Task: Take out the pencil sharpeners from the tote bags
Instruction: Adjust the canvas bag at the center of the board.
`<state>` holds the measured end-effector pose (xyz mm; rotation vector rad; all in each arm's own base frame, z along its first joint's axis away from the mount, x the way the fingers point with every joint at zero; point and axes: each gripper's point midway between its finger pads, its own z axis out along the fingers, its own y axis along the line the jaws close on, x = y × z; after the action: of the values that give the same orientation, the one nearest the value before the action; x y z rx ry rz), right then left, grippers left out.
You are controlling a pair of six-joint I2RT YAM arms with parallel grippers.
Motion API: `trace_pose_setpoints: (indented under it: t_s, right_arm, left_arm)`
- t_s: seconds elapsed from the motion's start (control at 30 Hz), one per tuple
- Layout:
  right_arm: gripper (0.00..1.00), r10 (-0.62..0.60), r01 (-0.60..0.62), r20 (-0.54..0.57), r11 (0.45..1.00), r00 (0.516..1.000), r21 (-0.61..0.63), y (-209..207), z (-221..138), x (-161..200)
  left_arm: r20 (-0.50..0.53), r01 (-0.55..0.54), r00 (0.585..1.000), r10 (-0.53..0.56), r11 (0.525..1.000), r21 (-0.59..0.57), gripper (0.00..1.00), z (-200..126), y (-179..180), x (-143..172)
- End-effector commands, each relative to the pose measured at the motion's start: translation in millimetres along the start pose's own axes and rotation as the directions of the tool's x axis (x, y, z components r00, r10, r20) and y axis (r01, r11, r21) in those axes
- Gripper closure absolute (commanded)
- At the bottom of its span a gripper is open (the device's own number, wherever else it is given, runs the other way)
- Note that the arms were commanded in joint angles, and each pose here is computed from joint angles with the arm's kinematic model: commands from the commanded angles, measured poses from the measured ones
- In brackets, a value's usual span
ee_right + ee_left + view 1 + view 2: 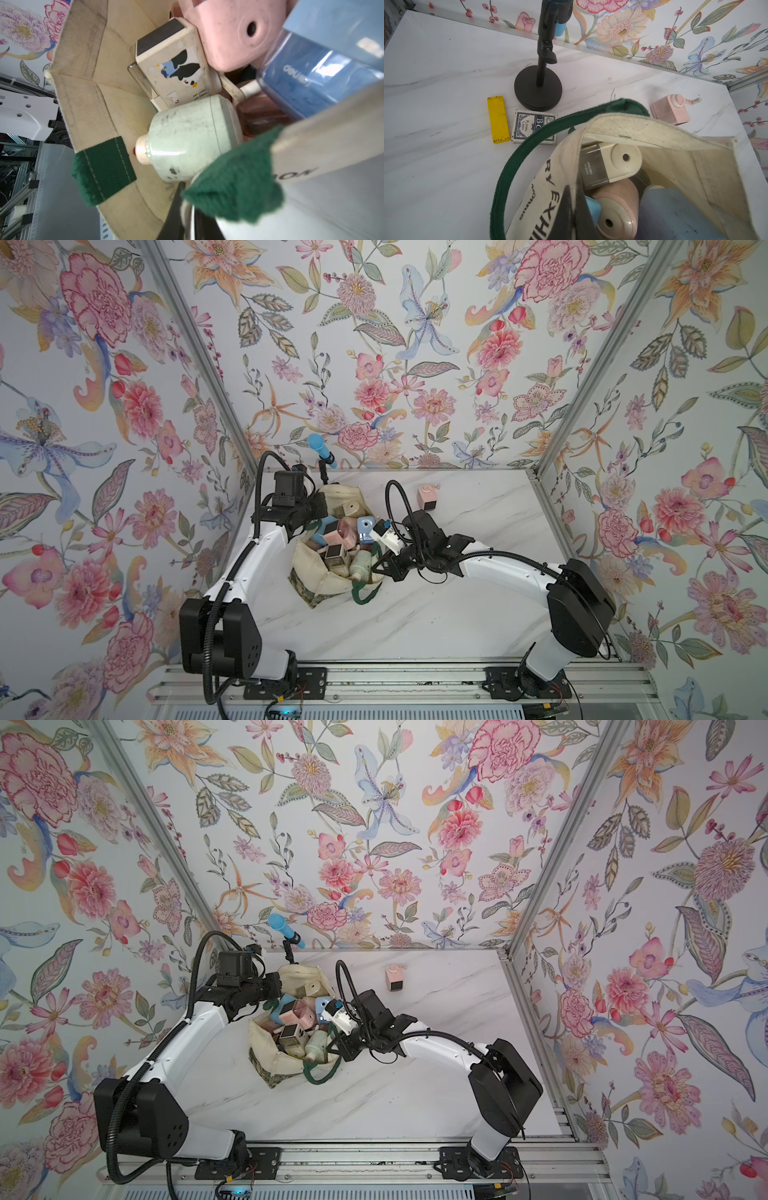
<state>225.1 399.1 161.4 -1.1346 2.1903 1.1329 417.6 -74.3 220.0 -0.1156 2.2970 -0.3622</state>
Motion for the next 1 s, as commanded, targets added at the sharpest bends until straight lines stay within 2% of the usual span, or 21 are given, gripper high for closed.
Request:
trace_pose_setpoints:
  t_s: [0.0,0.03,0.1,0.2,0.33,0.5,0.7,0.97]
  right_arm:
    - [0.68,-0.065,0.065,0.041,0.998,0.997,-0.001,7.6,-12.8,-14.9]
    - [0.57,-0.064,0.063,0.054,0.998,0.996,0.032,3.1,-17.3,-17.5]
    - [0.46,-0.084,0.076,0.081,0.993,0.993,0.095,-2.2,-27.6,-22.8]
    - [0.38,-0.144,0.122,0.124,0.978,0.982,0.167,-0.4,-49.0,-30.8]
    - [0.36,-0.256,0.217,0.184,0.954,0.949,0.209,15.0,-73.9,-45.6]
    - [0.34,-0.324,0.289,0.224,0.941,0.919,0.175,31.3,-75.3,-79.9]
    - [0.30,-0.355,0.331,0.166,0.931,0.920,0.155,35.5,-51.6,-122.9]
    - [0.29,-0.340,0.330,0.067,0.935,0.938,0.130,14.8,0.2,-147.4]
  left_arm:
    - [0.107,-0.045,0.994,0.036,0.996,0.078,1.00,-13.5,-18.5,-28.2]
    - [0.108,-0.039,0.994,0.030,0.995,0.087,1.00,-13.0,-19.0,-25.9]
    - [0.101,-0.033,0.995,0.022,0.993,0.110,1.00,-11.1,-20.8,-20.0]
    - [0.090,-0.025,0.996,0.014,0.993,0.119,1.00,-10.9,-19.5,-15.7]
    - [0.104,-0.014,0.995,0.000,0.992,0.128,1.00,-13.6,-18.2,-15.6]
    - [0.098,-0.003,0.995,-0.013,0.988,0.157,1.00,-14.1,-20.2,-15.1]
    - [0.110,-0.006,0.994,-0.012,0.986,0.167,1.00,-18.8,-21.8,-14.5]
    - [0.117,-0.011,0.993,-0.009,0.986,0.165,1.00,-23.2,-21.3,-13.5]
